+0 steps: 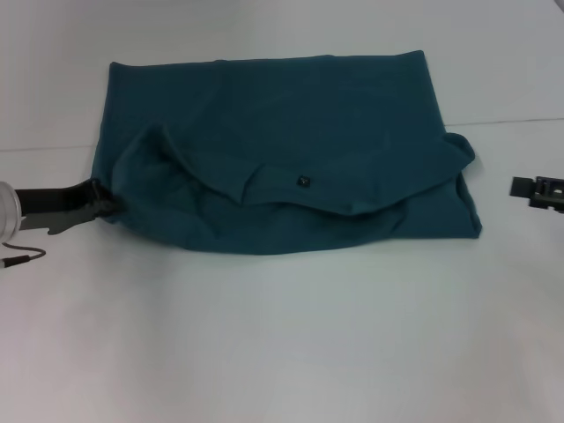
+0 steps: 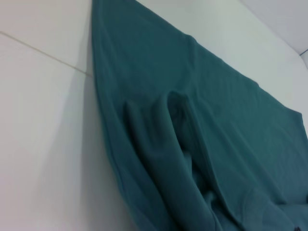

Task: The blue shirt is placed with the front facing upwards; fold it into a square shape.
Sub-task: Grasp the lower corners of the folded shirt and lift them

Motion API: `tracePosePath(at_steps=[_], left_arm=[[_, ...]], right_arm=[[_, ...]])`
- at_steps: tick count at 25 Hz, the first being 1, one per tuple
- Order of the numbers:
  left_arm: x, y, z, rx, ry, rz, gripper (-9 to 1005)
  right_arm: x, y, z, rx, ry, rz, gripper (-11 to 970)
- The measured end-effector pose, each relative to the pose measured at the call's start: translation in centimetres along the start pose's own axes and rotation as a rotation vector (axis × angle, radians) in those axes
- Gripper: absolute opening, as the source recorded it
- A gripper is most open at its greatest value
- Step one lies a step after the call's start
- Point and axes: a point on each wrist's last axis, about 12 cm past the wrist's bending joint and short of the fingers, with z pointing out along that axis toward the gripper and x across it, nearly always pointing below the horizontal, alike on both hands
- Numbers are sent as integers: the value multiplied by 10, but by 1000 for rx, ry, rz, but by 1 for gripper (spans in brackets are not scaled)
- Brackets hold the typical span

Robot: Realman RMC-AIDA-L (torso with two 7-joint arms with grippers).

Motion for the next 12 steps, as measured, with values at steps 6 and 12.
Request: tracePosePath(at_steps=[6, 12], left_arm=[[-2, 1, 0, -3, -12, -5, 38], [-2, 1, 0, -6, -16, -6, 39]], right_arm=[[-16, -1, 8, 78, 27, 26, 737], [-41, 10, 43, 181, 87, -40, 736]])
